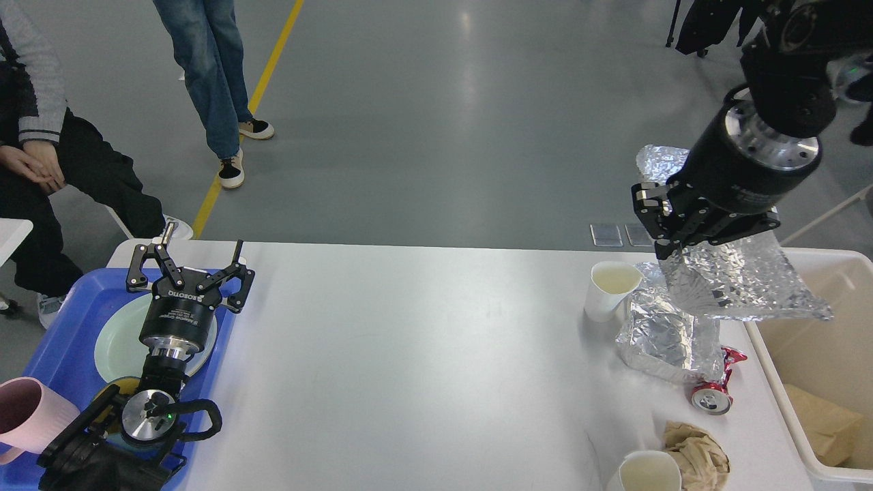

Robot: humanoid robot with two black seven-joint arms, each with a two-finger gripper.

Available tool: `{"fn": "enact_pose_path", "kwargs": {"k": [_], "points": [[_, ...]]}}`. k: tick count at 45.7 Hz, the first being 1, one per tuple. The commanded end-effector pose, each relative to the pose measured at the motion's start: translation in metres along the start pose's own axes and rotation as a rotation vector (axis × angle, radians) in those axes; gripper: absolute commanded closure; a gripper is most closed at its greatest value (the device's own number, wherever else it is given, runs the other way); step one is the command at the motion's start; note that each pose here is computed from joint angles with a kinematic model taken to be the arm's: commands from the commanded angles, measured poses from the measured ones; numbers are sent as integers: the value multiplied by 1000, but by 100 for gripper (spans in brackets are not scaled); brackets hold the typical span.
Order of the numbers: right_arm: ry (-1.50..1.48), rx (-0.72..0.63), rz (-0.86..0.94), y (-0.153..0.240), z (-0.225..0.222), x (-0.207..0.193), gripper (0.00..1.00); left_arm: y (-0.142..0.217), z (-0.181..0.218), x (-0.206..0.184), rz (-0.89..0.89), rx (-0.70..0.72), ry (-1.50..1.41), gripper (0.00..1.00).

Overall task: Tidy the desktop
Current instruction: 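Lift the foil tray and carry it to the white bin, then release the foil tray into the bin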

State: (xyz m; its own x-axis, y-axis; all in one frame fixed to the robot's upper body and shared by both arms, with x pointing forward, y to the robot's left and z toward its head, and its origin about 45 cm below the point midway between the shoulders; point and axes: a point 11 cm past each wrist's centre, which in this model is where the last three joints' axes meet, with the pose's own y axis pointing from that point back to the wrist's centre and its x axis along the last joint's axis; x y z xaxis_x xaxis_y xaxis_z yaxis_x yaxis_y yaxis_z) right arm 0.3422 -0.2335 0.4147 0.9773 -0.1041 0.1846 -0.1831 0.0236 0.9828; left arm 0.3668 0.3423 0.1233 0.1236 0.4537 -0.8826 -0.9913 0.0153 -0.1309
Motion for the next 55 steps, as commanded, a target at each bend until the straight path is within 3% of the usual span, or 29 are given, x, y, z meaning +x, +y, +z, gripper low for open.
{"fn": "enact_pose_path", "kwargs": {"k": [1, 9, 27, 35, 46, 55], "points": [[-33, -30, 13, 19, 15, -8, 100, 0, 0, 0, 0, 0, 0, 4], [-78, -24, 24, 19, 28, -8, 100, 0, 0, 0, 0, 0, 0, 4], [-276, -160, 184, -16, 114, 20, 100, 0, 0, 0, 0, 0, 0, 4], [-389, -236, 222, -68, 172, 20, 100, 0, 0, 0, 0, 1, 0, 4], [-501, -403, 291, -169, 268, -3, 100, 1, 0, 0, 1, 2, 0, 4], [-537, -429, 363, -232, 303, -10, 100, 1, 0, 0, 1, 2, 0, 4]]}}
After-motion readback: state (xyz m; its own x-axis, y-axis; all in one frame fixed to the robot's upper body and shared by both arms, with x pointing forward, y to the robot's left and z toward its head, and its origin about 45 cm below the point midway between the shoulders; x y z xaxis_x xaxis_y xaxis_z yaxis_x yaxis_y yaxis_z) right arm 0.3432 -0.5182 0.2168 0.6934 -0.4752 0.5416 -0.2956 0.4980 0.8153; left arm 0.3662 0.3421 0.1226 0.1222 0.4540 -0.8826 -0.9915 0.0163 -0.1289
